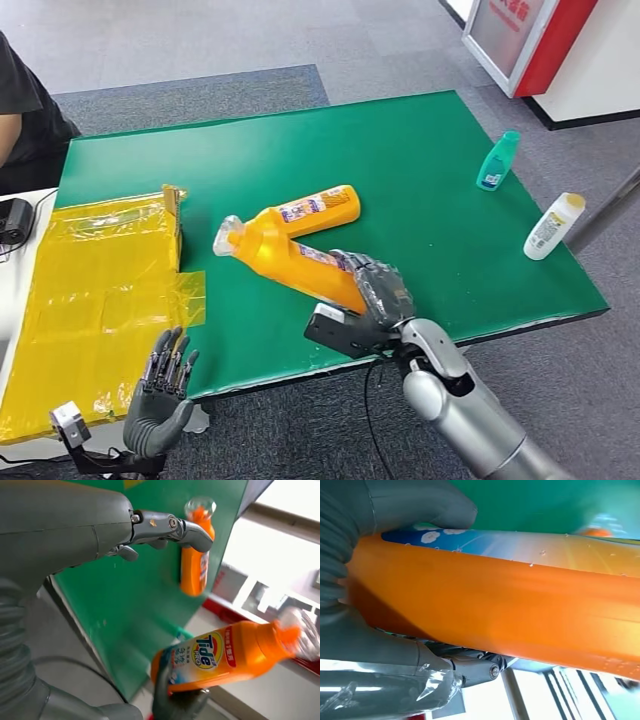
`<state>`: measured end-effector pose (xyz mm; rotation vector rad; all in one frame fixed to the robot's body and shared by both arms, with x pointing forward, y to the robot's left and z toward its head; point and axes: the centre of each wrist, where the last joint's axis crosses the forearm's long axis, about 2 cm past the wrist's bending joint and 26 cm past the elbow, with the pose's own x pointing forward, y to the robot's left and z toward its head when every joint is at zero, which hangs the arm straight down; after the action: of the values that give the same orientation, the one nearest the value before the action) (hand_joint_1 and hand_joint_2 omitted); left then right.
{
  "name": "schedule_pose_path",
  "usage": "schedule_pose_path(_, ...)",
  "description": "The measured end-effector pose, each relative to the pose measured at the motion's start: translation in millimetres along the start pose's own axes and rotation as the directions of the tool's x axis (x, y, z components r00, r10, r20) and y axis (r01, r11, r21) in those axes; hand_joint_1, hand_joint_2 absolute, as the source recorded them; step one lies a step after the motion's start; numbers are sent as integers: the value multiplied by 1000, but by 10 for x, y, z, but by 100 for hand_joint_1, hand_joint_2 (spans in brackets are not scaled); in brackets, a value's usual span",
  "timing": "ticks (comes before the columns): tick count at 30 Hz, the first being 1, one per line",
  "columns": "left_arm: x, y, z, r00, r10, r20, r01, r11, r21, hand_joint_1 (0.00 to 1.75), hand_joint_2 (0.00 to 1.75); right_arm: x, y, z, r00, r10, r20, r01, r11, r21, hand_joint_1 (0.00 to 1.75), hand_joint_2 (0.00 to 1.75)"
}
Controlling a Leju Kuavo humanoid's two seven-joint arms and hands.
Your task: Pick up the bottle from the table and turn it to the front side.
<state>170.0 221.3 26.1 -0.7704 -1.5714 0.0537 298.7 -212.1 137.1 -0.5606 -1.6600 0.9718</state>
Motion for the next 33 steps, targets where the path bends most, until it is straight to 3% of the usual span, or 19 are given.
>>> schedule_pose_path(4, 6, -69, -40, 990, 143, -16, -143, 990, 0, 0, 175, 171, 203, 167, 997, -35, 65, 42, 992, -118, 175, 175)
schedule_pose_path(10, 109, -131, -151, 989, 139, -42, -138, 990, 25, 0, 175, 332, 476, 347, 993, -31, 113, 55, 975, -217, 175, 175)
schedule_pose_path(26, 357, -456, -378, 1000, -26, -3, 25, 987, -158, 0, 175, 385, 1026, 507, 991, 73, 115, -56, 989, -140, 175, 175)
schedule_pose_path(33, 386, -511, -380, 999, -42, 3, 42, 983, -181, 0, 175, 382, 1120, 493, 989, 92, 116, -77, 989, -124, 175, 175)
